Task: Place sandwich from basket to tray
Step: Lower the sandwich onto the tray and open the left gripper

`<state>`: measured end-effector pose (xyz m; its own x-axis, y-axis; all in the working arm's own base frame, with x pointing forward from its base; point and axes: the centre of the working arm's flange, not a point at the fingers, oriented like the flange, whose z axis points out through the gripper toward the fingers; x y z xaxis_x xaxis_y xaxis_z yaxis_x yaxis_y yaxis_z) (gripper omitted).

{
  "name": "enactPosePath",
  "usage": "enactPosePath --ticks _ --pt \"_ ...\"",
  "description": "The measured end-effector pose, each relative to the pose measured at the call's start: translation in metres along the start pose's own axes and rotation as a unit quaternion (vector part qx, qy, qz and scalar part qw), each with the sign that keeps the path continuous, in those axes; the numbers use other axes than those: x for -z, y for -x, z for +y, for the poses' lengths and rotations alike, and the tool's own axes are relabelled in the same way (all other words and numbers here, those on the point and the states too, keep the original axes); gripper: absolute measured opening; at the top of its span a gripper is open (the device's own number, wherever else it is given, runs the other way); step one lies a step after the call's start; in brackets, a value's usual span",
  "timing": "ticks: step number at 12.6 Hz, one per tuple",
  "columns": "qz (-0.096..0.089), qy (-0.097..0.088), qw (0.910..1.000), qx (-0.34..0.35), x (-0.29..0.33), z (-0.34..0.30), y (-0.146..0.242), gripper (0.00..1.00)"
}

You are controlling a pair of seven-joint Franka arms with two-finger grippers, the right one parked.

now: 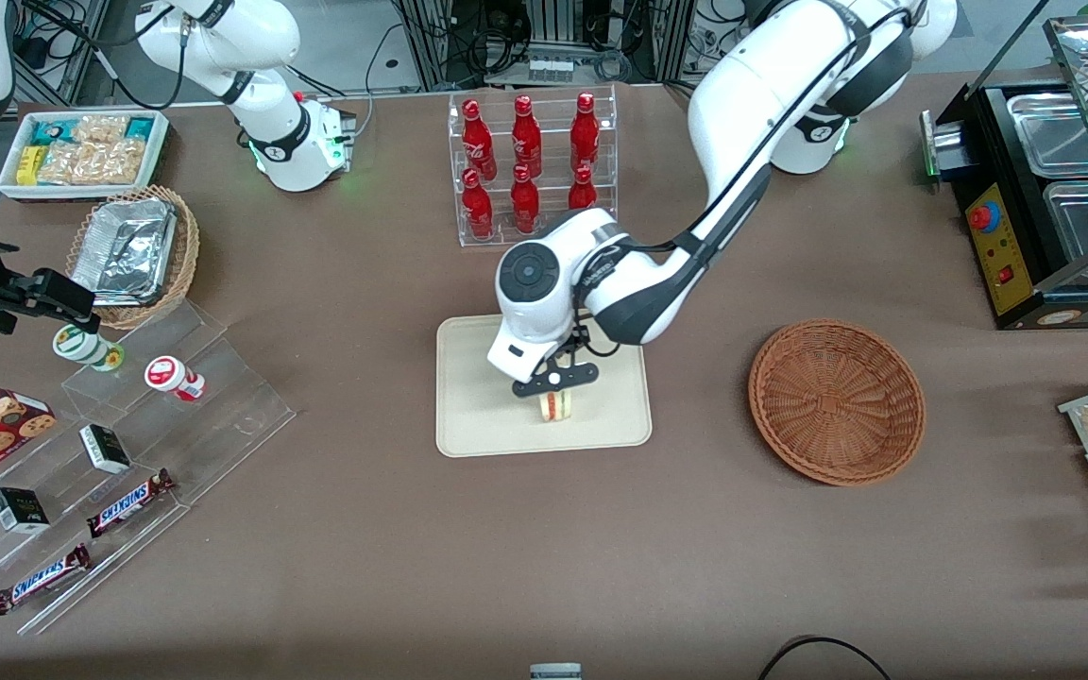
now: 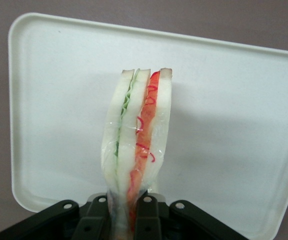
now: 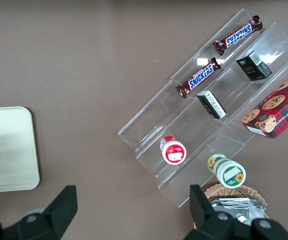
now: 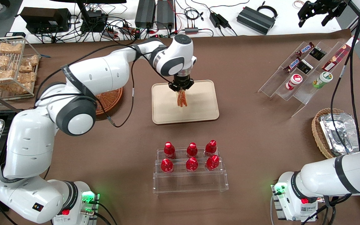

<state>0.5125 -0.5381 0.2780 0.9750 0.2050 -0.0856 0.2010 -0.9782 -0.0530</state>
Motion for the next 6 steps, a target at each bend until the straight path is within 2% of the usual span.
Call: enactPosePath --ticks 2,6 --pt "-0.004 -0.004 1.0000 -0.002 -0.009 0.011 0.005 0.15" --pt "-0.001 -0.017 0.9999 -0.001 -0.025 0.017 0.010 0.15"
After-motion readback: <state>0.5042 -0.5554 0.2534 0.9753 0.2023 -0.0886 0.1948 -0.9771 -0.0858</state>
